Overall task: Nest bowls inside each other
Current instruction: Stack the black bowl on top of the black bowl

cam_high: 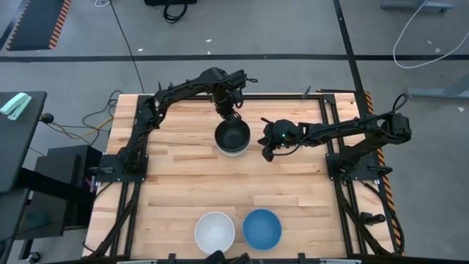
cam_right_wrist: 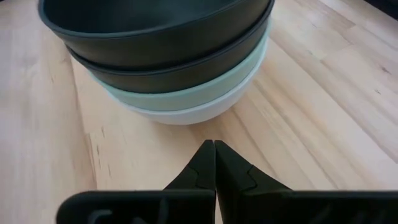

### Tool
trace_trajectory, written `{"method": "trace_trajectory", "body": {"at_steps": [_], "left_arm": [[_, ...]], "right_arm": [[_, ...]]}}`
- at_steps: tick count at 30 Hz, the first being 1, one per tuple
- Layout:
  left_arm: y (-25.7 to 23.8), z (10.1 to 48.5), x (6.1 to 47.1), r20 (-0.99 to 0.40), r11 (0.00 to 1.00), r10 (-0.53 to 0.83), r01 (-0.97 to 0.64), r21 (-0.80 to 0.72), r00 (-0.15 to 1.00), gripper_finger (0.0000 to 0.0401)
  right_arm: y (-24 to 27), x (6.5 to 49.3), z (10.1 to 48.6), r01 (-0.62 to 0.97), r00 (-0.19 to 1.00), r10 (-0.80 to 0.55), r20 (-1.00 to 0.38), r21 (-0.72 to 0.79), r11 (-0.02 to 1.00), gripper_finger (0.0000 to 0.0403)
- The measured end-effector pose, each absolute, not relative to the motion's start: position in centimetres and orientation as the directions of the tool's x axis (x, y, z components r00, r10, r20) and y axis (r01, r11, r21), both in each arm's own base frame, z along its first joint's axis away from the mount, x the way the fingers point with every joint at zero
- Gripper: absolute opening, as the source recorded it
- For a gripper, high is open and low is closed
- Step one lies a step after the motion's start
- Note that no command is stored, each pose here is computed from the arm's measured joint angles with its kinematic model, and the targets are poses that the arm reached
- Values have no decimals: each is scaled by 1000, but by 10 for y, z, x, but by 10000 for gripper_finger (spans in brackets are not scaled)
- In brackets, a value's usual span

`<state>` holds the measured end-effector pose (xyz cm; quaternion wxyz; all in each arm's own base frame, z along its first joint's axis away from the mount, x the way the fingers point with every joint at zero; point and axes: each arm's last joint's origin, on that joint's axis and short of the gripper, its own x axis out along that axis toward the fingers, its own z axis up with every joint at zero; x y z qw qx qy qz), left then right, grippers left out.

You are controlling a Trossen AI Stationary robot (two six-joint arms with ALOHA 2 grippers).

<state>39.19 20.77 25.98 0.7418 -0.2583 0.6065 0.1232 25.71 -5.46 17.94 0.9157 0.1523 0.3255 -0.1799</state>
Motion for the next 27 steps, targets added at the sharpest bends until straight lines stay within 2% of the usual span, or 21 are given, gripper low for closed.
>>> {"method": "trace_trajectory", "body": {"at_steps": [8,16,23,27], "left_arm": [[205,276,390,-962,838,-126,-492,-233,242,38],[203,292,386,-964,857,-113,-467,-216,239,23],[203,295,378,-990,869,-44,-484,-105,137,17],[203,298,375,-991,869,-29,-487,-90,131,23]], "right_arm": [[-56,257,179,445,717,-252,-650,148,883,6],[-57,260,183,423,744,-275,-609,112,899,2],[-58,263,190,393,787,-283,-547,92,915,2],[-59,265,200,385,804,-290,-519,83,919,2]]}}
